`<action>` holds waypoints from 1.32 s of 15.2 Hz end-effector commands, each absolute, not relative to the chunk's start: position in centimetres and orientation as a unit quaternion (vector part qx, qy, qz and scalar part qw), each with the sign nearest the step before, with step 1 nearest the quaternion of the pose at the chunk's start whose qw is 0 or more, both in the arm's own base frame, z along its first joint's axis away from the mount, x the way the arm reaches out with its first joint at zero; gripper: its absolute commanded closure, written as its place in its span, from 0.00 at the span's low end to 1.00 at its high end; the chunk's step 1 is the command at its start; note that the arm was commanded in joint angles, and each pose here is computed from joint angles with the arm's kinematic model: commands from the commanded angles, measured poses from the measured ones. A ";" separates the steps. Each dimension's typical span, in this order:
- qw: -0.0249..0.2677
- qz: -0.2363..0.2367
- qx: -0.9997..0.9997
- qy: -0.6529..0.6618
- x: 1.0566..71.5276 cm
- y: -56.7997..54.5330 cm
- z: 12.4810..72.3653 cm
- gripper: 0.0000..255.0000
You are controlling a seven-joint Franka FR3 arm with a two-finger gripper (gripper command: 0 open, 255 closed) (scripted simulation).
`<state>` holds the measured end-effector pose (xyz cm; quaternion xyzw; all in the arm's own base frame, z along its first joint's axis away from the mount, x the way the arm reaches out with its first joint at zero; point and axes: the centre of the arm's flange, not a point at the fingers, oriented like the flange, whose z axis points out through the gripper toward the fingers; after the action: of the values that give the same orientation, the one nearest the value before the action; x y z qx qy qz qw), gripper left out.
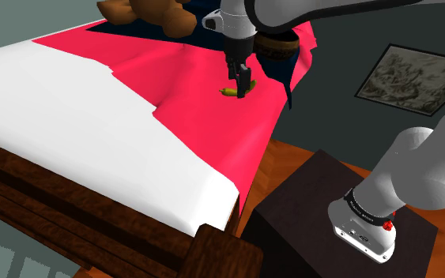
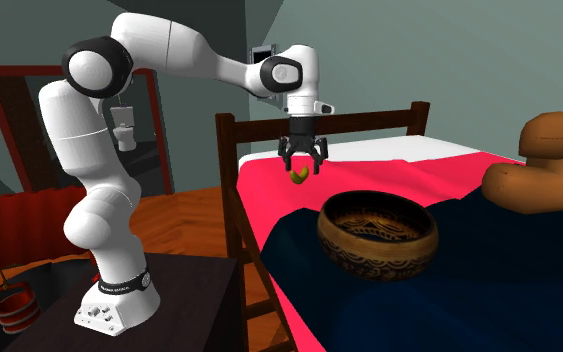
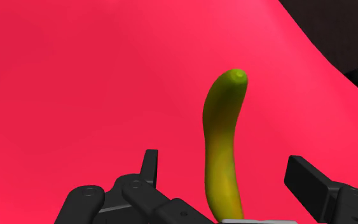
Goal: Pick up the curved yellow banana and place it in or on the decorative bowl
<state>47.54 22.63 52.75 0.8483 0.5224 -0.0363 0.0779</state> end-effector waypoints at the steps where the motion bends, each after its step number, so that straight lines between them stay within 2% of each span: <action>1: 0.078 -0.036 0.848 0.522 47.5 22.6 52.6 0.00; 5: 0.078 -0.036 0.848 0.522 47.5 22.6 52.6 0.00; 6: 0.078 -0.036 0.848 0.522 47.5 22.6 52.6 1.00; 15: 0.078 -0.036 0.848 0.522 47.5 22.6 52.6 1.00; 20: 0.078 -0.036 0.848 0.522 47.5 22.6 55.3 1.00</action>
<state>47.48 22.64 54.75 0.8483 0.5225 -0.0360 0.0779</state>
